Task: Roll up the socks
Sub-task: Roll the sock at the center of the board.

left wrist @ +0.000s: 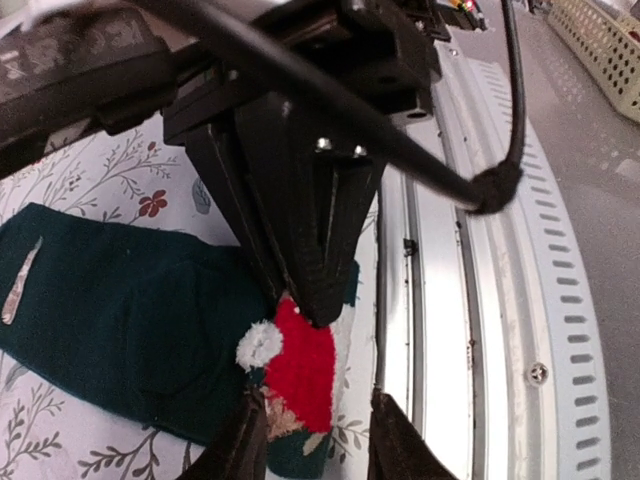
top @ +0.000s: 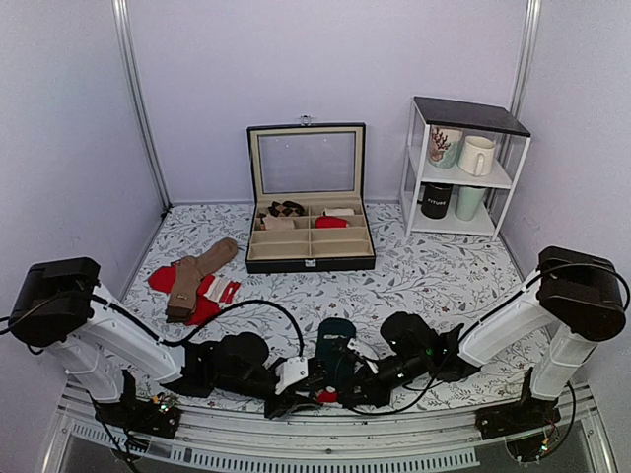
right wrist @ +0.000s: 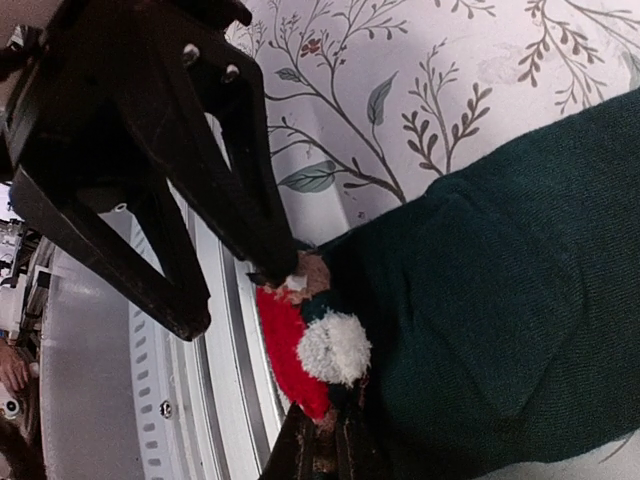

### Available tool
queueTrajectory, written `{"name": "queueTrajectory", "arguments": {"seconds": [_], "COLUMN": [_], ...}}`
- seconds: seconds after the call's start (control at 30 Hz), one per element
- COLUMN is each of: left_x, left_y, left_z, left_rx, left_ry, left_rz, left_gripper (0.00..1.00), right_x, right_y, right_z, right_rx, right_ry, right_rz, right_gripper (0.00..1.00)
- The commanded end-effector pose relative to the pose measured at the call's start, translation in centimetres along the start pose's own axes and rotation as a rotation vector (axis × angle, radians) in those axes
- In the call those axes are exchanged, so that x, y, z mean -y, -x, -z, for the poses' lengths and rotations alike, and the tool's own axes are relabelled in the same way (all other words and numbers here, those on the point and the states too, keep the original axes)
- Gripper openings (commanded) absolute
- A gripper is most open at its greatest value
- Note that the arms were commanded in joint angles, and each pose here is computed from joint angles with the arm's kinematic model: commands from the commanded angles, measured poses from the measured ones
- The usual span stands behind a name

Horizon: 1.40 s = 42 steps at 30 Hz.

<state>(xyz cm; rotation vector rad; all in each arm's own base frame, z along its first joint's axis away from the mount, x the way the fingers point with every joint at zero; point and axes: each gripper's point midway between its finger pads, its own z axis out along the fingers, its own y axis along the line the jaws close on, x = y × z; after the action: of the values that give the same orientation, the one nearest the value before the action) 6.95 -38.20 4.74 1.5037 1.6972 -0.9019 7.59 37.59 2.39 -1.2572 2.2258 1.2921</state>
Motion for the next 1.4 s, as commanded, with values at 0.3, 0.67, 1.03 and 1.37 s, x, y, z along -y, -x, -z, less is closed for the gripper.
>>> {"name": "queueTrajectory", "arguments": {"seconds": [0.3, 0.67, 1.03, 1.37], "left_x": [0.6, 0.5, 0.9, 0.6], "left_y": [-1.9, -4.2, -6.4, -7.9], "left_z": [-1.2, -1.7, -2.1, -2.1], "left_rx": [-0.017, -0.075, -0.138, -0.231], "left_ry": [-0.019, -0.005, -0.008, -0.015], "left_rz": [-0.024, 0.013, 0.05, 0.224], "left_gripper": [0.34, 0.29, 0.0, 0.0], "right_x": [2.5, 2.3, 1.7, 4.0], "right_y": [-7.4, -7.5, -6.8, -0.1], "right_z": [0.5, 0.4, 0.5, 2.6], "right_rx": [-0.279, -0.296, -0.294, -0.069], "right_ry": [-0.032, -0.009, 0.025, -0.216], "right_rz": [-0.233, -0.244, -0.246, -0.059], "right_gripper": [0.04, 0.04, 0.07, 0.32]}}
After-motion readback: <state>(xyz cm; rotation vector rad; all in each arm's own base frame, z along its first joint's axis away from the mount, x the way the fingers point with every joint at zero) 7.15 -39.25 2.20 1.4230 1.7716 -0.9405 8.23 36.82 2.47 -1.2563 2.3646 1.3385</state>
